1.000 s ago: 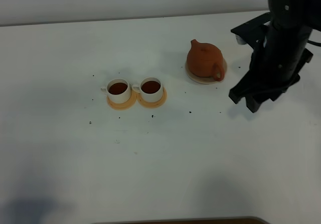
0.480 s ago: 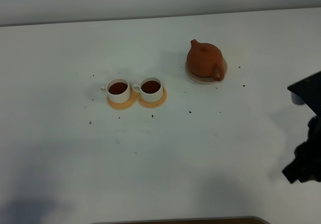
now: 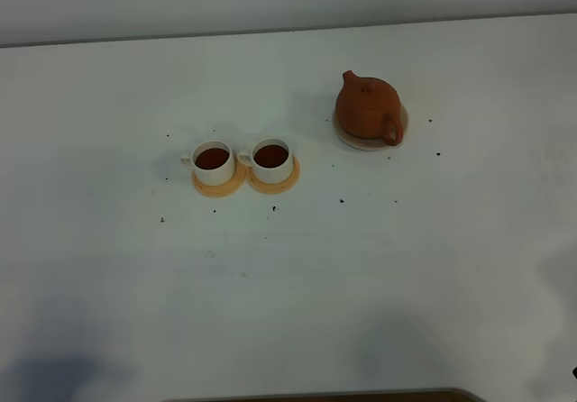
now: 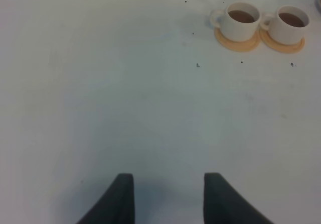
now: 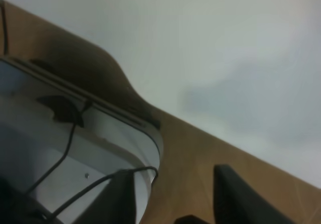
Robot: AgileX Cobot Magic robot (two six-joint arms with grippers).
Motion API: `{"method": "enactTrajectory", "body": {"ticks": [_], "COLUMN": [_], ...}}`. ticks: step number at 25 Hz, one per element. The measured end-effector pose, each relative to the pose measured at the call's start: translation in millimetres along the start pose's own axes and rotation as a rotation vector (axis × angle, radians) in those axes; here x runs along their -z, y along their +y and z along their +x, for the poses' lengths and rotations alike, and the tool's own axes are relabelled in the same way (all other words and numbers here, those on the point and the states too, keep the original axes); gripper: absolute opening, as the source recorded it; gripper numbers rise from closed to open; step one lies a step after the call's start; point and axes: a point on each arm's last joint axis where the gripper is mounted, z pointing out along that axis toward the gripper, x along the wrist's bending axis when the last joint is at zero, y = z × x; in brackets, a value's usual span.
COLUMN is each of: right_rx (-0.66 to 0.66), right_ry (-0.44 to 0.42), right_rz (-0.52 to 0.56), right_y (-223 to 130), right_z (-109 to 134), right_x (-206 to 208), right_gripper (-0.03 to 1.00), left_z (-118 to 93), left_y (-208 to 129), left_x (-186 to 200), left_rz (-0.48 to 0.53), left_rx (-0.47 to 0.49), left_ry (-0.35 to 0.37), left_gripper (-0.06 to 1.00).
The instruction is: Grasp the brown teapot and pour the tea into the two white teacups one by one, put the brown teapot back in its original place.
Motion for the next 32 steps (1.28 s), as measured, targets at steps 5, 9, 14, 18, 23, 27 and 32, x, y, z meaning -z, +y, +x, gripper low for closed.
{"method": "enactTrajectory", "body": {"ticks": [5, 9, 14, 18, 23, 27, 32], "right_rx": [0.011, 0.019, 0.024, 0.024, -0.009, -0.094, -0.239], "right_ry": [-0.010, -0.024, -0.027, -0.027, -0.053, -0.103, -0.185], "right_rz": [-0.062, -0.051, -0.073, -0.073, -0.110, -0.187, -0.277], "right_y": [-6.5, -13.8, -17.0, -17.0, -20.8, -28.8, -39.9], "right_z": [0.8, 0.0, 0.4, 0.4, -2.1, -8.8, -17.0], "right_x": [8.4, 8.4, 11.8, 11.8, 16.6, 26.1, 36.8], "right_gripper": [0.39, 0.39, 0.39, 0.39, 0.39, 0.39, 0.39], "left_z": [0.0, 0.0, 0.0, 0.0, 0.0, 0.0, 0.0], "left_y": [0.0, 0.0, 0.0, 0.0, 0.0, 0.0, 0.0], "left_x": [0.0, 0.0, 0.0, 0.0, 0.0, 0.0, 0.0], "left_rz": [0.000, 0.000, 0.000, 0.000, 0.000, 0.000, 0.000], "left_rx": [0.000, 0.000, 0.000, 0.000, 0.001, 0.001, 0.002], "left_ry": [0.000, 0.000, 0.000, 0.000, 0.000, 0.000, 0.000], "left_gripper": [0.37, 0.37, 0.37, 0.37, 0.37, 0.37, 0.37]}}
